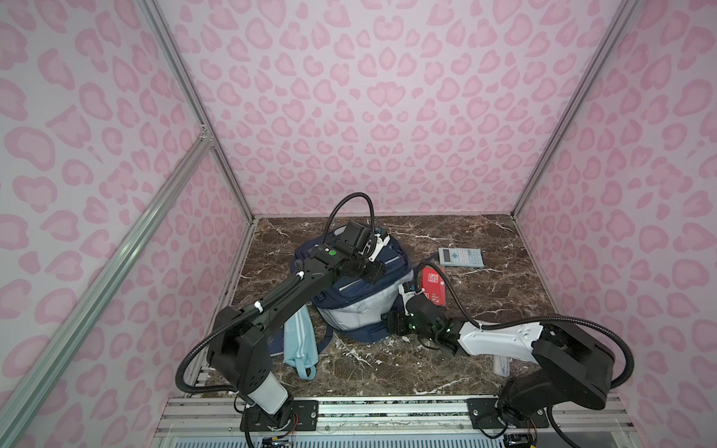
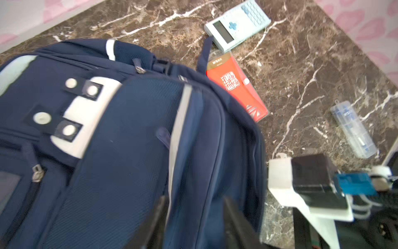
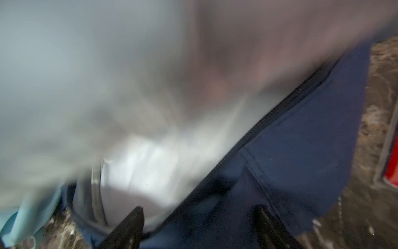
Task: Pack books, pencil case, and school supplies into a backpack
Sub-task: Close the student bag at the center of the table.
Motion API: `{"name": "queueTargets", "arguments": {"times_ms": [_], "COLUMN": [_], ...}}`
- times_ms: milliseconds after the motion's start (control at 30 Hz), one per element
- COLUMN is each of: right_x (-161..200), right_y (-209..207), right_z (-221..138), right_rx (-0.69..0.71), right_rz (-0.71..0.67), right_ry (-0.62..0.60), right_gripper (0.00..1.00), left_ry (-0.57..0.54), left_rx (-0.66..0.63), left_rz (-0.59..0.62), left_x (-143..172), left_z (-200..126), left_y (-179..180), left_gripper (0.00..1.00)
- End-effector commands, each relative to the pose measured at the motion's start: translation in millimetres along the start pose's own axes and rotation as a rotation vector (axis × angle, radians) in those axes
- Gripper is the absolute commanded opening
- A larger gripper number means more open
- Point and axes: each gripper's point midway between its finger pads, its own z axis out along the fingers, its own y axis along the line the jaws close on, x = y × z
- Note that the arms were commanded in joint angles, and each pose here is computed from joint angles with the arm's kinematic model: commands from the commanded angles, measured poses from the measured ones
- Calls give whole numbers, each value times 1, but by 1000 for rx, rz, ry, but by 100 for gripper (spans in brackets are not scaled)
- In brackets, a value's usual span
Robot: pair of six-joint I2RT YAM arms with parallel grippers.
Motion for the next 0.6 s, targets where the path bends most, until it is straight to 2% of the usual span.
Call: {"name": "queueTargets", "arguments": {"times_ms": [0,67,200,333,367,433,500,567], "right_x": [0,4,0,3,4,5,6,7], "right_y": [-25,-18,25,82,93,114,136,164], "right_z": [-12,-19,-33,-24,-22,-18,-12,-8], "right_rx": [128,141,156,-26,-60,-116,-183,-258], "right_rz": [51,-6,-219,-232,-239,-275,-302,-325], "right_ry": [-62,-34,-37,-4,9,23,48,88], "right_gripper": [91,95,98,97,97,97,98,97], "left_ry": [-156,-200,-245,-282,-296,-309,-327,-324], "left_rx": [-88,-173,-338,-389,-457,-560,-576,-655], "left_rz": [-150,-241,-443,-740,-807,-886,-974,-1036], "left_x": [-26,-21,12,69,88,115,135,158], "left_z": [-36,-62,-106,-134,-145,-161,-167,-170], "left_y": [13,27,68,127,145,169,184,202], "left_gripper": [86,94,96,84,82,82,80,80]}}
